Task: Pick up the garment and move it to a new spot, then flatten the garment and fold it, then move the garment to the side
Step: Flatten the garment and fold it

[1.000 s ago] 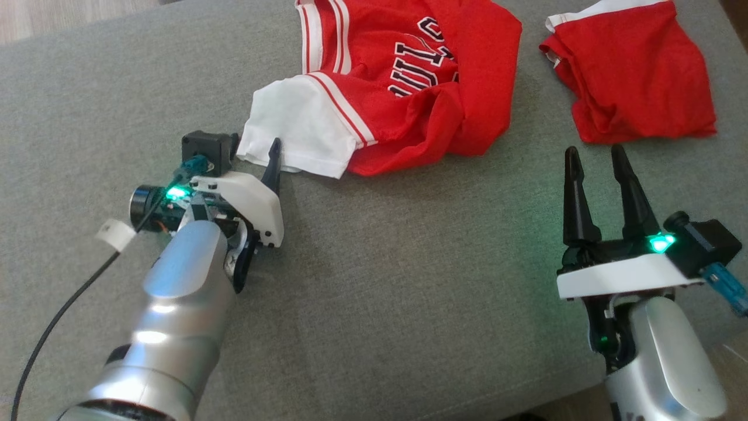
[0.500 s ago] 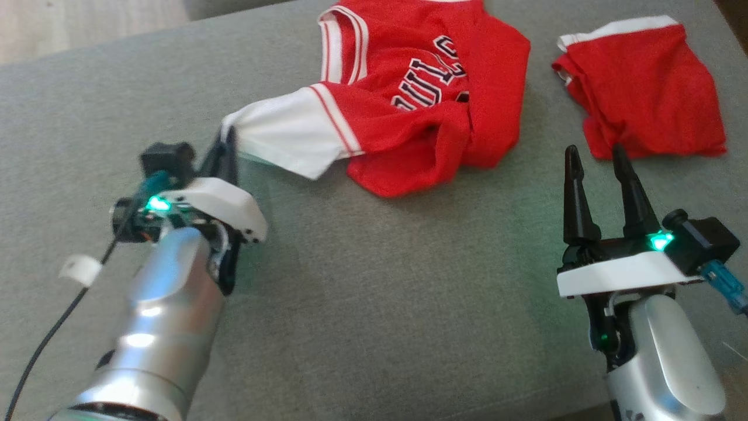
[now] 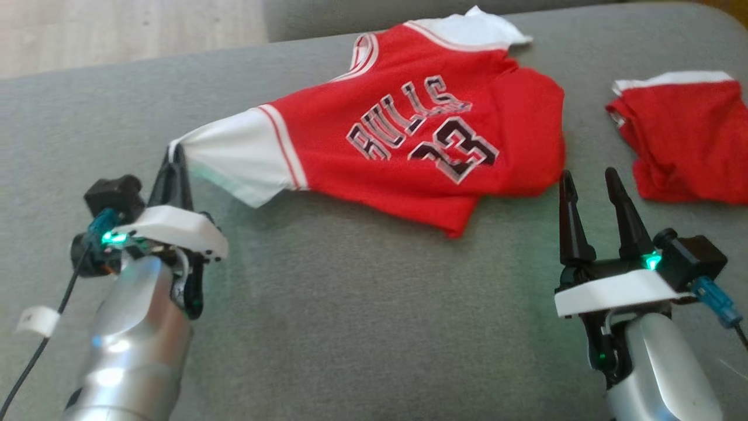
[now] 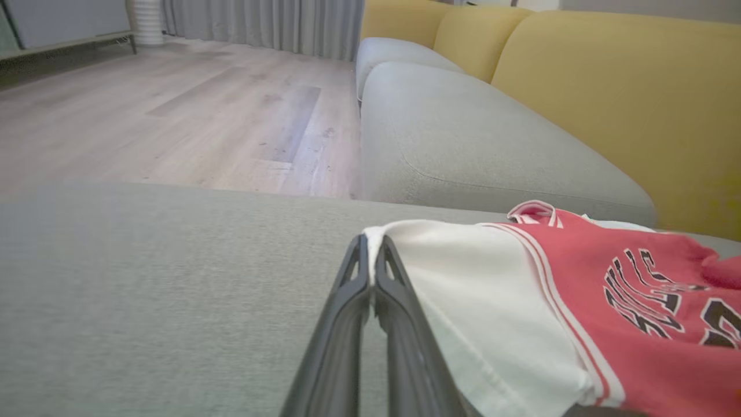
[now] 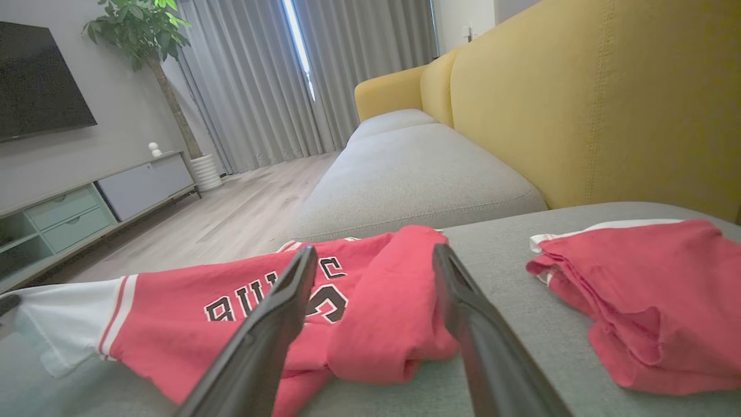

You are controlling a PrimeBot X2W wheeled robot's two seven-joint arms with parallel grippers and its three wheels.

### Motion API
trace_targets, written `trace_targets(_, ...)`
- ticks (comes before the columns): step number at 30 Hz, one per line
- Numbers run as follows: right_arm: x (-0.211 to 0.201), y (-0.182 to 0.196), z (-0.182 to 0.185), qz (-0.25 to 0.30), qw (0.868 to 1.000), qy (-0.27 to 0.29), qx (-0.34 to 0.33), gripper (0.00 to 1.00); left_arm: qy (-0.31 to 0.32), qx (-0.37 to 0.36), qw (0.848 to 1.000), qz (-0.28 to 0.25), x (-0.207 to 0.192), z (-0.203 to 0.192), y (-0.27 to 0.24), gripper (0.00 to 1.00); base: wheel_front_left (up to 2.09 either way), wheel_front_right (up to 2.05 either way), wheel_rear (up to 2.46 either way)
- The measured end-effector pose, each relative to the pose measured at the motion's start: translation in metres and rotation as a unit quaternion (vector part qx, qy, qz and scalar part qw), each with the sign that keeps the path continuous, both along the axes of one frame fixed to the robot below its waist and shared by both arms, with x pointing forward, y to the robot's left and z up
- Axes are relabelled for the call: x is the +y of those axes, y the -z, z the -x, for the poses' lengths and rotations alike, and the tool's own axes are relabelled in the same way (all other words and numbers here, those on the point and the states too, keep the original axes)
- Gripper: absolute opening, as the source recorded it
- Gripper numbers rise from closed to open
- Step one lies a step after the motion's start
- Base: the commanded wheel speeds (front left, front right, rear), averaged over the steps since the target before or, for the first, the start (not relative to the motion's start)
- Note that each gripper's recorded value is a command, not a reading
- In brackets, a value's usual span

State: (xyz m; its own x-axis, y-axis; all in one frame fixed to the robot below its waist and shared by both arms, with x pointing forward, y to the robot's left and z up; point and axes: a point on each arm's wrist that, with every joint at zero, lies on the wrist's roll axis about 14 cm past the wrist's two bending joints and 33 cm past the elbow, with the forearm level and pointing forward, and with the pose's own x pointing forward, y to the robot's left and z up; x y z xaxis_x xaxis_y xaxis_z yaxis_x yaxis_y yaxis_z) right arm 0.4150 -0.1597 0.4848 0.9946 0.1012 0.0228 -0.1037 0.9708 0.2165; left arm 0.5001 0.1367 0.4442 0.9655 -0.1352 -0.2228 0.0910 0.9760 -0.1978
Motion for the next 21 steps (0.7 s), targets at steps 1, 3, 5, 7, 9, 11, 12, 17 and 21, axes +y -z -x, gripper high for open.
trace_targets(1,0.003,0.001,0.000,-0.001,1.000,-0.003,0.001,1.00,-0.010,-0.006,1.000,-0.002,0.008,0.002,-0.003,0.00,0.00,0.00,0.00)
trace_targets(3,0.008,-0.001,-0.002,-0.002,1.000,-0.011,-0.001,1.00,-0.036,-0.019,0.999,-0.003,0.027,0.006,-0.011,0.00,0.00,0.00,0.00)
trace_targets(5,0.018,-0.005,-0.004,-0.004,1.000,-0.024,-0.008,1.00,-0.075,-0.027,0.997,-0.009,0.059,0.018,-0.015,0.00,0.00,0.00,0.00)
trace_targets(7,0.024,-0.008,-0.004,-0.005,0.999,-0.033,-0.011,1.00,-0.101,-0.023,0.995,-0.010,0.079,0.032,-0.011,0.00,0.00,0.00,0.00)
trace_targets(9,0.030,-0.010,-0.005,-0.005,0.999,-0.042,-0.014,1.00,-0.120,-0.017,0.993,-0.014,0.093,0.046,-0.005,0.00,0.00,0.00,0.00)
trace_targets(11,0.033,-0.010,-0.005,-0.005,0.999,-0.045,-0.015,1.00,-0.126,-0.013,0.992,-0.014,0.098,0.052,-0.002,0.00,0.00,0.00,0.00)
trace_targets(12,0.034,-0.011,-0.005,-0.006,0.999,-0.047,-0.015,1.00,-0.130,-0.009,0.991,-0.015,0.101,0.057,0.002,0.00,0.00,0.00,0.00)
trace_targets(17,0.037,-0.014,-0.005,-0.006,0.999,-0.051,-0.019,1.00,-0.141,-0.016,0.990,-0.016,0.106,0.066,-0.001,1.00,0.00,0.00,0.00)
trace_targets(21,0.038,-0.017,-0.005,-0.006,0.998,-0.052,-0.024,1.00,-0.118,-0.070,0.990,-0.023,0.095,0.058,-0.032,1.00,0.00,0.00,0.00)
